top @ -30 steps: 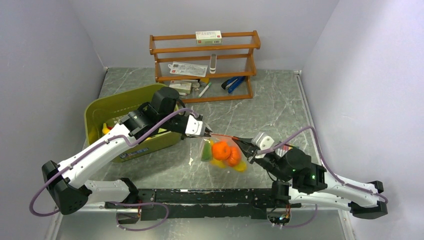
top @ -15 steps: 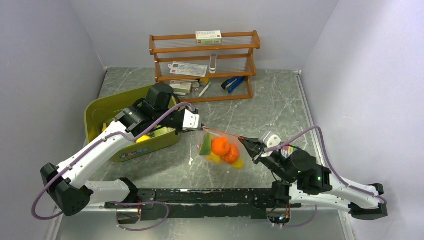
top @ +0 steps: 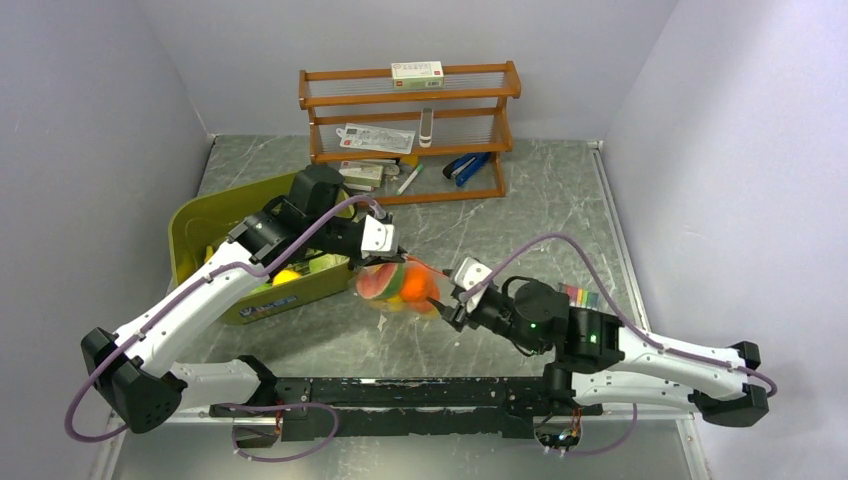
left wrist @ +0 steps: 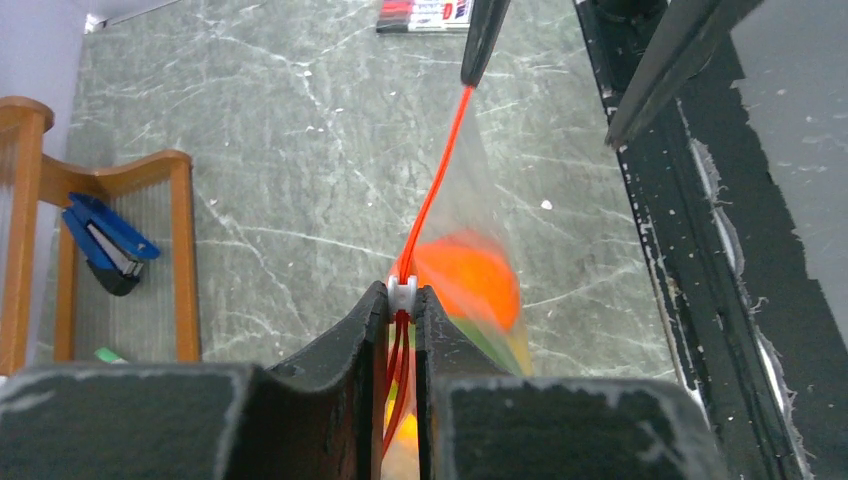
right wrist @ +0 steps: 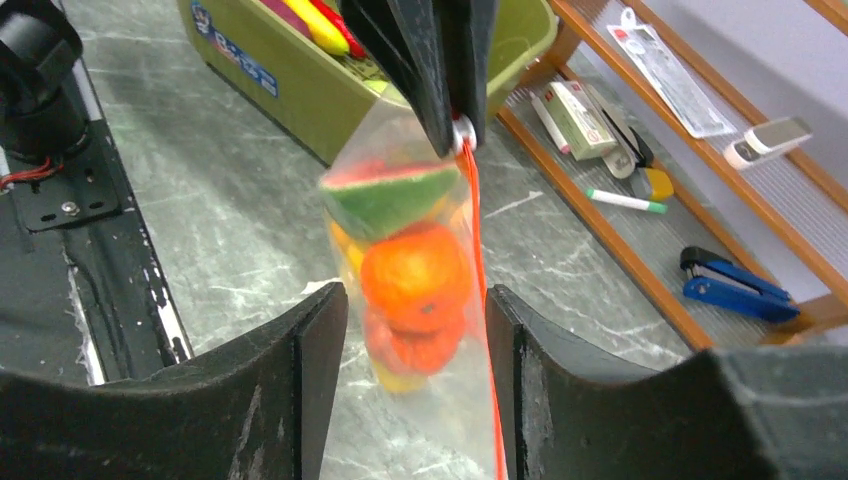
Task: Place the food in the zip-top bag and seal the zipper
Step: Zip the zipper food storage bag at the center of the board.
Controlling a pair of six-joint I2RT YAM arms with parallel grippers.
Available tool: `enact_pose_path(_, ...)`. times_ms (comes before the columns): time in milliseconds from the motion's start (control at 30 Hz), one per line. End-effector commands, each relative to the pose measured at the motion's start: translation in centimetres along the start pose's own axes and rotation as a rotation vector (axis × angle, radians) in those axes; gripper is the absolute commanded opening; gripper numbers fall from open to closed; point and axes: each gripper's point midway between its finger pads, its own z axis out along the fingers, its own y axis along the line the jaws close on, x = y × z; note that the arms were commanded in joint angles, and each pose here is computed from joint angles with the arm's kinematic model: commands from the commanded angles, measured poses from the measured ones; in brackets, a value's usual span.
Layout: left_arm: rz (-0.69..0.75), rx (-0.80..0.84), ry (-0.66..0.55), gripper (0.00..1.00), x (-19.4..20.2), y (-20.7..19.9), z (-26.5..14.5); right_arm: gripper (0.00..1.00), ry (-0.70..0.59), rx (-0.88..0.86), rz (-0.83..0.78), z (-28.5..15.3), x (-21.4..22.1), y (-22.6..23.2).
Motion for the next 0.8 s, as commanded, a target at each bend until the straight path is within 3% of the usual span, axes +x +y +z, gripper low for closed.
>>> enact_pose_path(0, 0.021, 0.037, -0.099, 0.07, -1.7, -0.7, 0.1, 0.54, -0.028, -0.047, -0.026, 1.4, -1.9, 0.9)
enact_pose_path(367, 0.066, 0.083, -0.130, 0.07, -1.9, -2.3, -0.4, 0.56, 0.010, -0.053, -0.146, 4.5, -1.3, 0.9)
enact_pose_path(767, 0.070, 0.091, -0.122, 0.07, -1.1, -2.9, -0.2, 0.54, -0.060, -0.207, -0.103, 4.4, -3.1, 0.9)
